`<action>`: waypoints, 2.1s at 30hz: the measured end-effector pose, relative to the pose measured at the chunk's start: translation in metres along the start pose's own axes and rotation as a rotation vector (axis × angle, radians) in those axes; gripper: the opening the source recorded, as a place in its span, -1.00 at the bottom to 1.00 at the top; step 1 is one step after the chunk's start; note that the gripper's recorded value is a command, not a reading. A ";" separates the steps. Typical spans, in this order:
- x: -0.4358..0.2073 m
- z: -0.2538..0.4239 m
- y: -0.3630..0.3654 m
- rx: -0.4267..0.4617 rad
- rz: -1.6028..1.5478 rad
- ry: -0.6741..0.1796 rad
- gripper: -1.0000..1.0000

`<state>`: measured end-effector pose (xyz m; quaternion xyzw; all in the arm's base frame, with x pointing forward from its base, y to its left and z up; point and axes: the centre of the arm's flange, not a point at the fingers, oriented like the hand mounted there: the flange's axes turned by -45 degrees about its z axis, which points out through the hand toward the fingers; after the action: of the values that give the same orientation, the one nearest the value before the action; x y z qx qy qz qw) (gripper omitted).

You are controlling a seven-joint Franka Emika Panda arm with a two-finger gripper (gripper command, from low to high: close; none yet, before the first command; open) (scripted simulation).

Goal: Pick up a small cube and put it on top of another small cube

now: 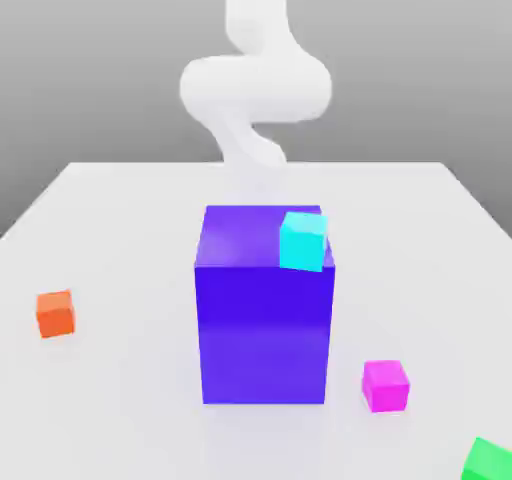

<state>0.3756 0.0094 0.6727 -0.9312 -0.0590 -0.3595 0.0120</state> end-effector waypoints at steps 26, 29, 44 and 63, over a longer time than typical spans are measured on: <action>-0.266 0.345 -0.175 0.546 -1.298 -0.505 0.00; -0.303 0.361 -0.175 0.573 -1.432 -0.552 0.00; -0.356 0.412 -0.176 0.582 -1.466 -0.567 -1.00; -0.220 0.402 -0.217 0.520 -1.320 -0.598 -1.00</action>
<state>0.4567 0.2287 0.2230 -0.7277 -0.6859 0.0004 -0.0031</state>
